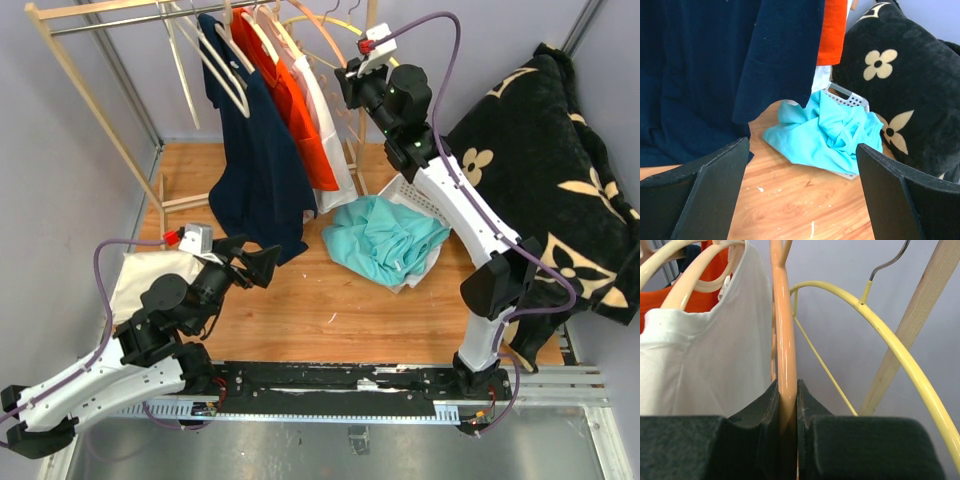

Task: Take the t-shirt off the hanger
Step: Place the hanger on the clothesline.

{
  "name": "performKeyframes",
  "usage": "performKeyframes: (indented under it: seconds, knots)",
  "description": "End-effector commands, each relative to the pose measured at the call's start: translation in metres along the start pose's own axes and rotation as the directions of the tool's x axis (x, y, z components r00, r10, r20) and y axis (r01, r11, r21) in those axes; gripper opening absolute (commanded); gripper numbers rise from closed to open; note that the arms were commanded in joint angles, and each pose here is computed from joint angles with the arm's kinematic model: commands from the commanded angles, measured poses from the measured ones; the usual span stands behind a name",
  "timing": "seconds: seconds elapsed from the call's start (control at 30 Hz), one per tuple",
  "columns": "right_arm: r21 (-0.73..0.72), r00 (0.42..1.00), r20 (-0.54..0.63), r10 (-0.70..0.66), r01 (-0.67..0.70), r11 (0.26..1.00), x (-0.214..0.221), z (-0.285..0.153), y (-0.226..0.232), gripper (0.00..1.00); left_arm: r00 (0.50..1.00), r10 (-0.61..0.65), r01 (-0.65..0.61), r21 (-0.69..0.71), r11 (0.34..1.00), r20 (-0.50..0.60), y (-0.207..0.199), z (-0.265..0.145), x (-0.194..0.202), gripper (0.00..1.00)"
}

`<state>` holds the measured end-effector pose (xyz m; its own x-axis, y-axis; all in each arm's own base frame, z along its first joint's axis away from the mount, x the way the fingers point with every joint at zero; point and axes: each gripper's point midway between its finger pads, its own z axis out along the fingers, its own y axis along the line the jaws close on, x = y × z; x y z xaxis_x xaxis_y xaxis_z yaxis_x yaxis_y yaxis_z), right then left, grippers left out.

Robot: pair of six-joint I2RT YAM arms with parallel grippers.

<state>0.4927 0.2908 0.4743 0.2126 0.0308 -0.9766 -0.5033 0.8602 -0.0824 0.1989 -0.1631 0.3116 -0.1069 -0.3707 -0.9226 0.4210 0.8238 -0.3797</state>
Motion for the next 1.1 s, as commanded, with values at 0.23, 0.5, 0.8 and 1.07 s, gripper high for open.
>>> performKeyframes:
  seconds: [0.23,0.5,0.8,1.07]
  knots:
    - [-0.029,0.989,0.143,0.033,-0.029,0.999,-0.038,0.020,-0.007,0.01,0.998,0.025,-0.024,-0.006,1.000,0.062,0.003,-0.002,-0.013,0.92]
    - [-0.044,0.990,0.132,0.042,-0.037,0.998,-0.027,0.031,-0.005,0.01,0.996,0.037,-0.037,-0.009,0.999,0.075,0.003,0.000,-0.016,0.92]
    - [-0.051,0.993,0.106,0.055,-0.050,0.997,-0.006,0.043,-0.004,0.01,0.995,0.041,-0.041,-0.009,0.999,0.086,0.003,0.000,-0.020,0.92]
    - [-0.053,0.993,0.093,0.073,-0.068,0.996,0.001,0.046,-0.005,0.03,0.995,0.042,-0.041,-0.010,0.999,0.088,0.003,-0.001,-0.021,0.92]
